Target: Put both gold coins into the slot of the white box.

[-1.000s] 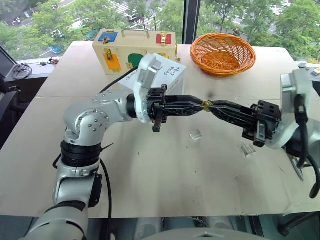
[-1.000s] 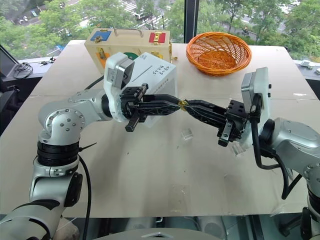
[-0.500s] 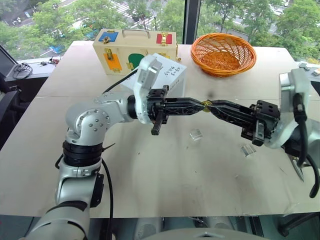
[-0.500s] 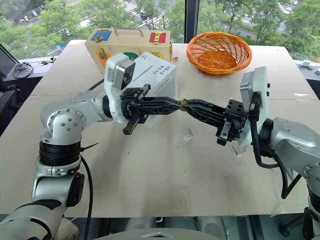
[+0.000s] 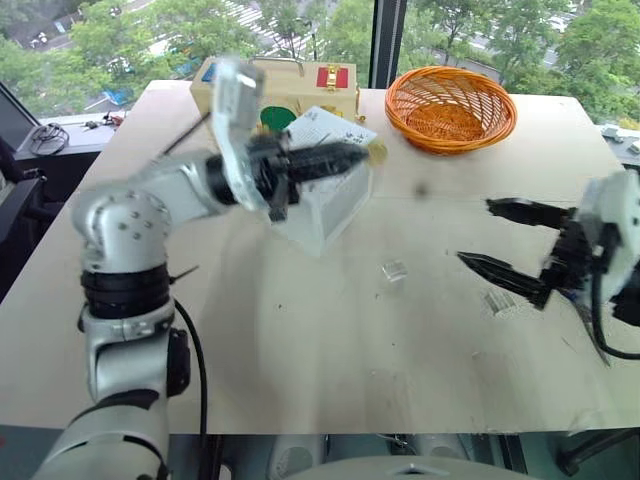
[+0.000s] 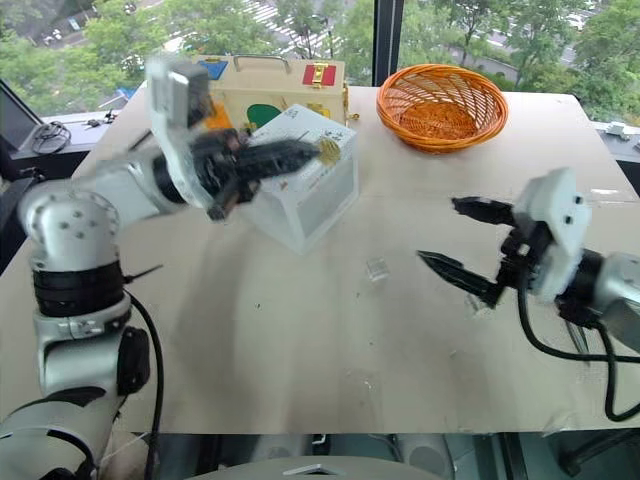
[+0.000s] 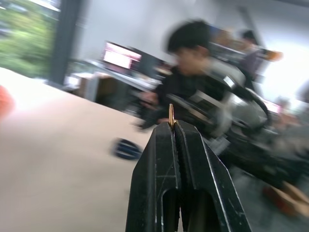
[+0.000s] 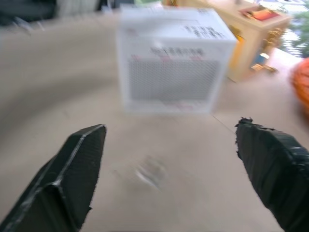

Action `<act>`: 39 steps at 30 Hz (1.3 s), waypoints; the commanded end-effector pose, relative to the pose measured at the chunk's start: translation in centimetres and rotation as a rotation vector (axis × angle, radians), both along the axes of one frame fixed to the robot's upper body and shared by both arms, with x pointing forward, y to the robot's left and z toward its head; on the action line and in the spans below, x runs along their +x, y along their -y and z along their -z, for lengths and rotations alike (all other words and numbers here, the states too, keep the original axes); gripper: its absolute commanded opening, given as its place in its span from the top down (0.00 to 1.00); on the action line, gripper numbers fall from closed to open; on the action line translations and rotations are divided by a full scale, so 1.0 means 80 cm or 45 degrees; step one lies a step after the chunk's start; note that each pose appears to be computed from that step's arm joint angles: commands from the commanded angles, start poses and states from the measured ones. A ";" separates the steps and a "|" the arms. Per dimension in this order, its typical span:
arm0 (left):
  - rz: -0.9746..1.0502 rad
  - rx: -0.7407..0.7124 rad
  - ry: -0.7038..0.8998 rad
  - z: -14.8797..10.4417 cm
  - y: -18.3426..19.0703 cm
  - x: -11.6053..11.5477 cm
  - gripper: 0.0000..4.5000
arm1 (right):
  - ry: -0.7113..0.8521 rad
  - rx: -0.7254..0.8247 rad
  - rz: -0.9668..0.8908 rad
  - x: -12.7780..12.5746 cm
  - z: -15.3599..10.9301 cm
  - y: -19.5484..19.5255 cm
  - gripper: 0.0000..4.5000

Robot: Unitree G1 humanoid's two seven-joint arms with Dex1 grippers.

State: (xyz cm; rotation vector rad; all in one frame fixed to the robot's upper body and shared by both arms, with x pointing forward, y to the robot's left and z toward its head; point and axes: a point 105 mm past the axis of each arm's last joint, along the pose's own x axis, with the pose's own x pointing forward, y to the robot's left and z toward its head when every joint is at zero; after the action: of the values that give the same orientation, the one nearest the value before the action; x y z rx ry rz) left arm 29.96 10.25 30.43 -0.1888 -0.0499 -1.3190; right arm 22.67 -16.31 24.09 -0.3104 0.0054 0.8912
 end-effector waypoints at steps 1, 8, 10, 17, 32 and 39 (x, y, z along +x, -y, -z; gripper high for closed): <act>-0.335 0.103 0.123 -0.022 -0.021 0.029 1.00 | 0.195 -0.023 -0.040 -0.017 -0.037 0.016 0.01; -0.716 0.254 0.050 -0.034 -0.038 0.077 1.00 | 0.350 0.085 -0.122 -0.036 -0.067 0.023 0.01; -0.716 0.330 0.015 -0.029 -0.041 0.082 1.00 | 0.363 0.114 -0.157 -0.041 -0.070 0.020 0.01; -0.755 0.480 -0.150 -0.009 -0.051 0.103 1.00 | 0.362 0.155 -0.176 -0.042 -0.063 0.009 0.01; -0.711 0.636 -0.273 0.025 -0.045 0.104 1.00 | 0.299 0.164 -0.126 -0.043 -0.041 0.002 0.01; -0.752 0.718 -0.195 0.028 -0.043 0.104 1.00 | 0.288 0.161 -0.112 -0.040 -0.039 0.001 0.01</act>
State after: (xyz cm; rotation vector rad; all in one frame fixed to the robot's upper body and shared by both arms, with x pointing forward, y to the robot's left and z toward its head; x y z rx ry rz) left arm 38.46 13.86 27.01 0.1467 0.4198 -0.6942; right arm 19.80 -16.70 26.73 -0.2709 -0.2431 0.9319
